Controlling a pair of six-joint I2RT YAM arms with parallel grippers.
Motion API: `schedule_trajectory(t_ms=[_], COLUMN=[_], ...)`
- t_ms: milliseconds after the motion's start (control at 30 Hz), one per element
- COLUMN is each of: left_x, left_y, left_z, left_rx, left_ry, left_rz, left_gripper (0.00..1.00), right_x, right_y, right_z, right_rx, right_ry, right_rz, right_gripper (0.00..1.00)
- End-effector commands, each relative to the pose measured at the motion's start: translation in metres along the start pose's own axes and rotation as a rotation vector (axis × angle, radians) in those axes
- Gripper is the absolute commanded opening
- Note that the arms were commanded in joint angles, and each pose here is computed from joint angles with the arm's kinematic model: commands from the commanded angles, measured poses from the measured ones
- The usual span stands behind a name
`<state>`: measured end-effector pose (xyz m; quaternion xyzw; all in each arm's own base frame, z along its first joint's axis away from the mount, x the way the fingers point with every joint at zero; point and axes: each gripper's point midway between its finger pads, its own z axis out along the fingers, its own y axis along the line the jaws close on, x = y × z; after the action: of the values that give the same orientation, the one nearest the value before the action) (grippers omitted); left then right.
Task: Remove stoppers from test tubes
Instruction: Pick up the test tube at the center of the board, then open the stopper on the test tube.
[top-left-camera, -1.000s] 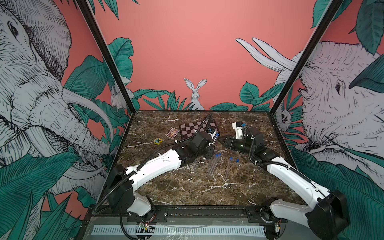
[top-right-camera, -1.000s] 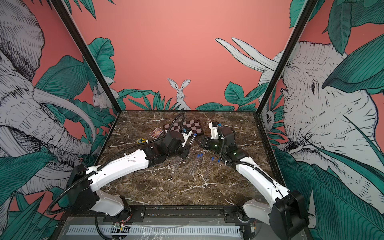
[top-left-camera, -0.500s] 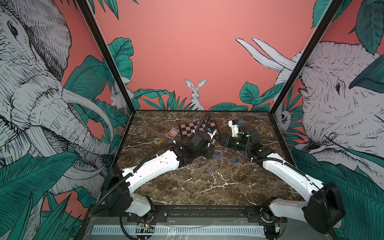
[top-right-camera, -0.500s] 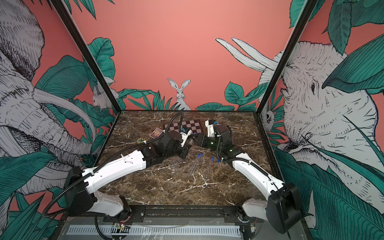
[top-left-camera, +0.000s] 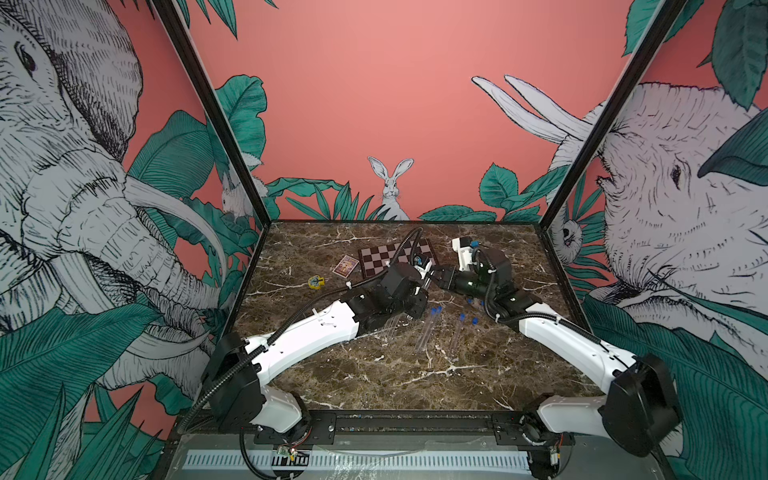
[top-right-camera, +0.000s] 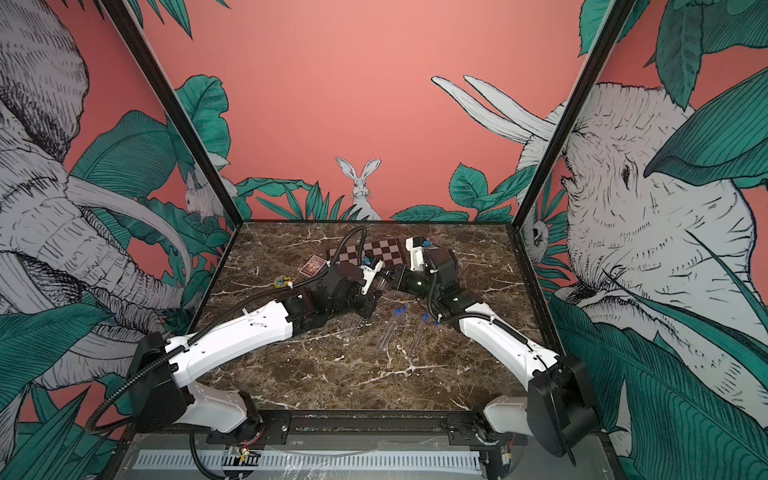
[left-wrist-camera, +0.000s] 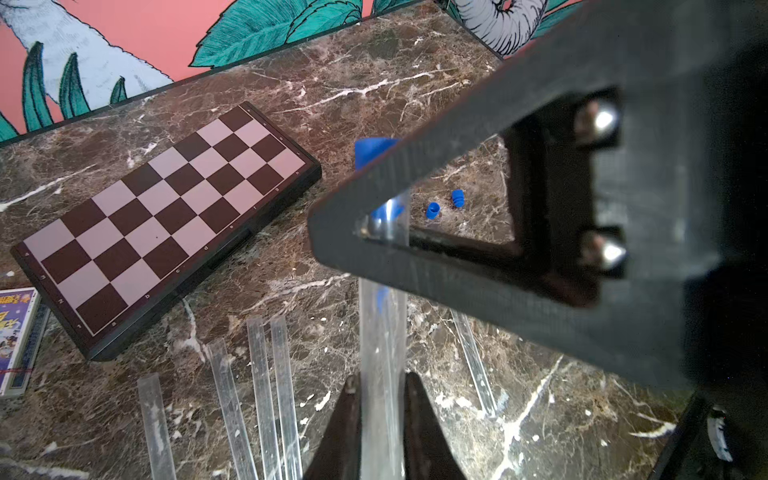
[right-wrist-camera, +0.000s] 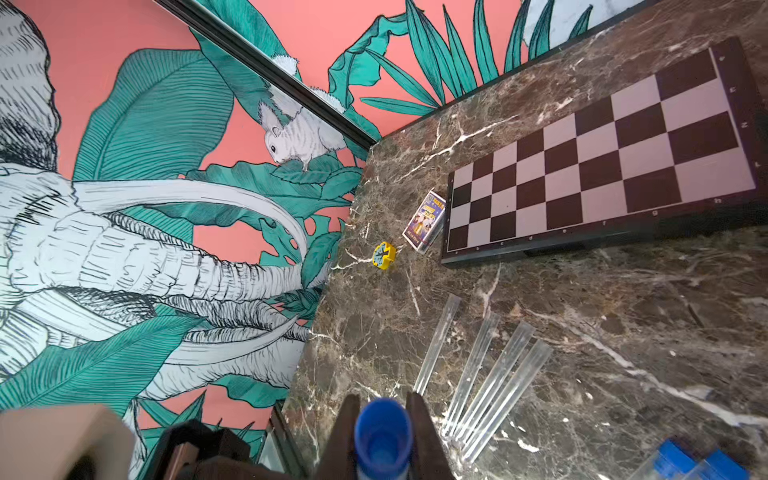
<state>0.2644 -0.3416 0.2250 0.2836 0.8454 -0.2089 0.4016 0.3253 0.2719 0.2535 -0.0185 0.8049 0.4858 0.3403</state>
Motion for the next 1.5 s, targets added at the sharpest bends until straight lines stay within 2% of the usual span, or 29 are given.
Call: schedule_trajectory(t_ms=[0,100,200,400,567,800,867,933,1100,1167,1300,1467], left_x=[-0.010,-0.010,-0.010,-0.012,-0.014,-0.017,-0.017,-0.017,-0.010,-0.005,0.006,0.011], left_y=[-0.002,0.001,0.002,-0.005,-0.012,-0.016,-0.016,-0.017,-0.018,-0.020,-0.028,-0.040], left_z=[-0.014,-0.015,-0.014,-0.006,0.000,-0.002,-0.004,-0.005,-0.007,-0.006,-0.004,-0.003], left_rx=[0.011,-0.005,-0.011,0.028,0.056,0.075,0.079,0.087,0.101,0.118,0.149,0.170], left_ry=[-0.051,-0.054,-0.058,-0.063,-0.058,-0.068,-0.070,-0.072,-0.062,-0.048,-0.018,-0.013], left_rz=[-0.006,-0.009,-0.009,-0.003,0.001,0.014,0.019,0.021,0.039,0.047,0.069,0.097], left_gripper=[0.25,0.38,0.44,0.43,0.36,0.14,0.07,0.01,0.00,0.00,0.00,0.00], right_x=[-0.011,-0.013,-0.014,-0.015,-0.012,-0.009,-0.009,-0.010,-0.024,-0.034,-0.048,-0.048], right_y=[0.016,0.021,0.026,0.031,0.034,0.030,0.029,0.028,0.025,0.026,0.027,0.019], right_z=[0.000,-0.004,-0.010,-0.022,-0.026,-0.029,-0.030,-0.031,-0.048,-0.058,-0.068,-0.059], right_rx=[-0.064,-0.076,-0.084,-0.088,-0.095,-0.079,-0.075,-0.065,0.010,0.038,0.086,0.130], right_ry=[-0.044,-0.056,-0.068,-0.082,-0.078,-0.078,-0.081,-0.091,-0.163,-0.207,-0.232,-0.189], right_rz=[-0.003,-0.005,-0.005,-0.007,-0.002,-0.007,-0.009,-0.011,-0.044,-0.052,-0.046,0.000], right_gripper=[0.09,0.05,0.04,0.05,0.05,0.08,0.12,0.21,0.42,0.47,0.51,0.51])
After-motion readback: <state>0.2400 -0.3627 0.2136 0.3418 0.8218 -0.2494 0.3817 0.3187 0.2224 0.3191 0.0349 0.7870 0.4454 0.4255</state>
